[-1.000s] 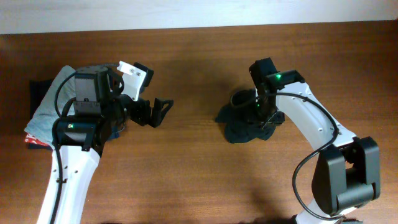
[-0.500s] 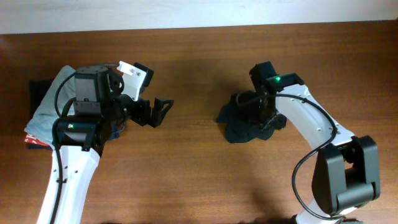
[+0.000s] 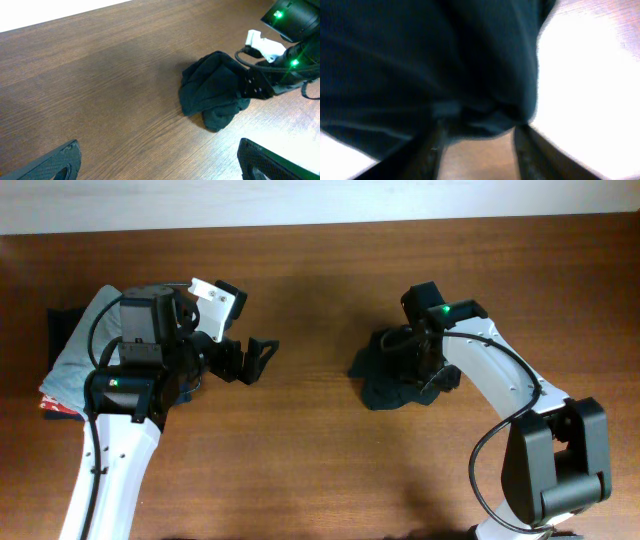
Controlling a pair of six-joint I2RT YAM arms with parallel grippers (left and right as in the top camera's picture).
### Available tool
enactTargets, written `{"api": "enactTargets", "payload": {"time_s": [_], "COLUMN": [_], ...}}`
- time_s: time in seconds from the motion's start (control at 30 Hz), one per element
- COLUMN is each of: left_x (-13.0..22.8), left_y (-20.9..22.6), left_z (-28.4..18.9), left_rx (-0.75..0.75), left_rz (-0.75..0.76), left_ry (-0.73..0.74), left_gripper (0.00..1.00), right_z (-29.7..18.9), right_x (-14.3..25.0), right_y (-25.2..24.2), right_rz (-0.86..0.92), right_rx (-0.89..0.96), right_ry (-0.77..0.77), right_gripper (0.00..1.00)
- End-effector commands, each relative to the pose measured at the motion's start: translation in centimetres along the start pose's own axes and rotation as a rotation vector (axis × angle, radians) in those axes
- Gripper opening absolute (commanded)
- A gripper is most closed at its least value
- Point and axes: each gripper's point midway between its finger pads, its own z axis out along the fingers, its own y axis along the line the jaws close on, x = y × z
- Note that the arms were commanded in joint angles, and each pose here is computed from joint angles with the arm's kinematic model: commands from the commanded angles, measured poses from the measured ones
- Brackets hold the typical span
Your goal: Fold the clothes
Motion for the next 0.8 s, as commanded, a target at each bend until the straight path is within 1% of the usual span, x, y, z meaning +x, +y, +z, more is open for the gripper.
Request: {"api": "enactTargets", "payload": {"time_s": [0.0, 0.1, 0.13, 0.2, 0.37, 0.6, 0.7, 0.73, 0.77], "left_x": [-0.6, -0.6, -0.6, -0.6, -0.6, -0.5, -0.5, -0.5, -0.5], "left_y": [-0.3, -0.3, -0.3, -0.3, -0.3, -0.3, -0.4, -0.4, -0.4], "left_z": [0.0, 0.0, 0.0, 0.0, 0.0, 0.0, 0.0, 0.0, 0.0], "left_rx": [0.019, 0.019, 0.019, 0.019, 0.019, 0.019, 0.02, 0.02, 0.02], "left_rz": [0.025, 0.025, 0.025, 0.025, 0.025, 0.023, 0.022, 0.022, 0.022], "left_ry": [-0.013, -0.013, -0.013, -0.013, -0.013, -0.009, -0.009, -0.009, -0.009], "left_gripper": [0.99, 0.99, 0.99, 0.99, 0.99, 0.99, 0.99, 0.99, 0.99], "right_z": [-0.6, -1.1, -1.2, -1.2, -0.6, 2.3, 2.4, 2.4, 2.3], "right_x": [0.6, 0.9, 0.9, 0.9, 0.5, 1.4, 1.1, 1.0, 1.0], "right_y": [-0.5, -0.8, -0.8, -0.7, 0.1, 0.8, 1.0, 1.1, 1.1], "right_rz": [0.006, 0.006, 0.007, 0.011, 0.041, 0.169, 0.17, 0.17, 0.17], "right_rx": [0.009, 0.01, 0.007, 0.005, -0.035, -0.087, -0.099, -0.1, -0.1], "right_ry": [0.007, 0.008, 0.005, 0.003, -0.011, 0.006, -0.01, -0.012, -0.013], "right_gripper": [0.56, 0.61, 0.64, 0.66, 0.66, 0.65, 0.56, 0.49, 0.38]}}
